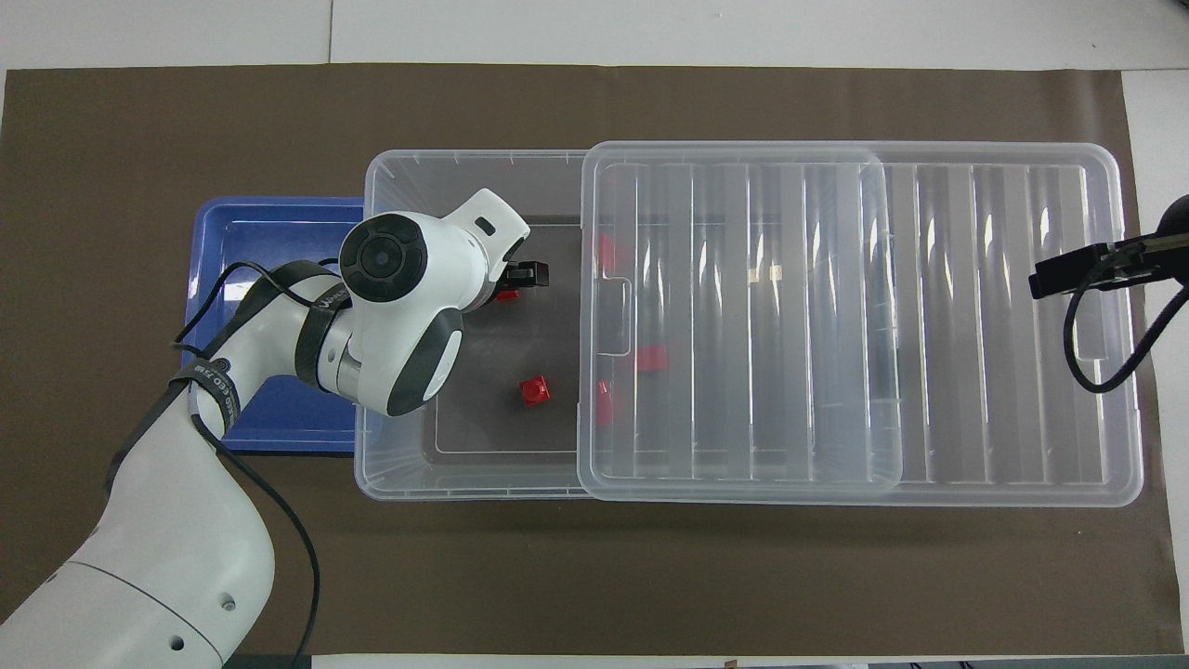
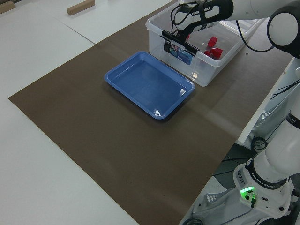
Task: Place red block in blue tray from box
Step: 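Reach the left gripper into the box over a red block, then grasp the red block with the left gripper and lift it, then carry the red block over the blue tray with the left gripper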
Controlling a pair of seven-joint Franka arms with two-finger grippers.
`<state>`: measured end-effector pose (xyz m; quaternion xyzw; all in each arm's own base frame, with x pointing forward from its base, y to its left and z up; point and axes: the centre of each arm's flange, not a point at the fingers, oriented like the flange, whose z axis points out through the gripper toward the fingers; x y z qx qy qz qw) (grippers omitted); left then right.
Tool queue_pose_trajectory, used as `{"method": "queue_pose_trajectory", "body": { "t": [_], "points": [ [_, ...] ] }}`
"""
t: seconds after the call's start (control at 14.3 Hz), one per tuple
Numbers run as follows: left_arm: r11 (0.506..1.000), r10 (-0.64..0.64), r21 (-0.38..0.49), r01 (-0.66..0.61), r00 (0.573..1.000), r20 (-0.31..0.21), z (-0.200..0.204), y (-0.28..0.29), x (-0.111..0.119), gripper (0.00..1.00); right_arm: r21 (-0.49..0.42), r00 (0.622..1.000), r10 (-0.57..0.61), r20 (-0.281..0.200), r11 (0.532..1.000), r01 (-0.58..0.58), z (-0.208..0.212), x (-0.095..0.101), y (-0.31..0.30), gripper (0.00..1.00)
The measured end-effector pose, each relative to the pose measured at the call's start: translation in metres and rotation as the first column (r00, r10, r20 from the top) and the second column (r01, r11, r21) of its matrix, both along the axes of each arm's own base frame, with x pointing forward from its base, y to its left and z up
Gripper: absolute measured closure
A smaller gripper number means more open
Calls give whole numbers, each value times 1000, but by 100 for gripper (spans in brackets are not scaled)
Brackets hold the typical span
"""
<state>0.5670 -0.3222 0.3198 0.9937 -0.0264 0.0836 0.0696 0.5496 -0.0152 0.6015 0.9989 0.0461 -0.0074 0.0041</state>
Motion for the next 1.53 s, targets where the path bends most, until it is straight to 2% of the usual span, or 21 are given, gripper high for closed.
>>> {"method": "queue_pose_trajectory", "body": {
  "t": [0.14, 0.21, 0.28, 0.42, 0.49, 0.77, 0.91, 1.12, 1.33, 1.4, 1.53],
  "points": [
    [1000, 13, -6, -13, 1000, 6, -5, 1, 2, 11, -4, 999, -34, 3, 999, 34, 11, -8, 25, 0],
    [1000, 16, -7, -16, 1000, 8, -5, 1, 2, 22, -2, 999, -43, 4, 999, 43, 12, -9, 29, 0],
    [1000, 20, -8, -20, 1000, 7, -5, 1, 2, 37, 6, 999, -47, 0, 999, 47, 10, -9, 29, 0],
    [999, 49, -11, -49, 999, -1, -7, 1, 1, 59, 18, 998, -56, -4, 998, 56, 5, -9, 26, 0],
    [998, 68, -14, -68, 998, -4, -7, 1, 1, 66, 18, 998, -59, -7, 998, 59, 3, -9, 24, 0],
    [995, 98, -12, -98, 995, -15, 7, 3, 0, 66, 19, 998, -58, -10, 998, 58, 2, -9, 25, 0],
    [995, 102, -1, -102, 995, -24, 47, 9, -4, 66, 19, 998, -56, -10, 998, 57, 2, -9, 26, 0],
    [993, 117, 22, -116, 992, -39, 128, 31, -19, 66, 19, 998, -61, -7, 998, 61, 2, -8, 24, 0],
    [993, 116, 38, -115, 993, -37, 190, 64, -35, 66, 21, 999, -40, 36, 999, 40, -3, -4, 3, 32],
    [994, 98, 51, -96, 994, -41, 203, 80, -38, 66, 18, 999, -9, 51, 1000, 8, -10, -3, -15, 45],
    [996, 50, 76, -46, 997, -52, 214, 116, -37, 66, 9, 996, 51, 69, 999, -52, -26, -5, -60, 65]
  ]
}}
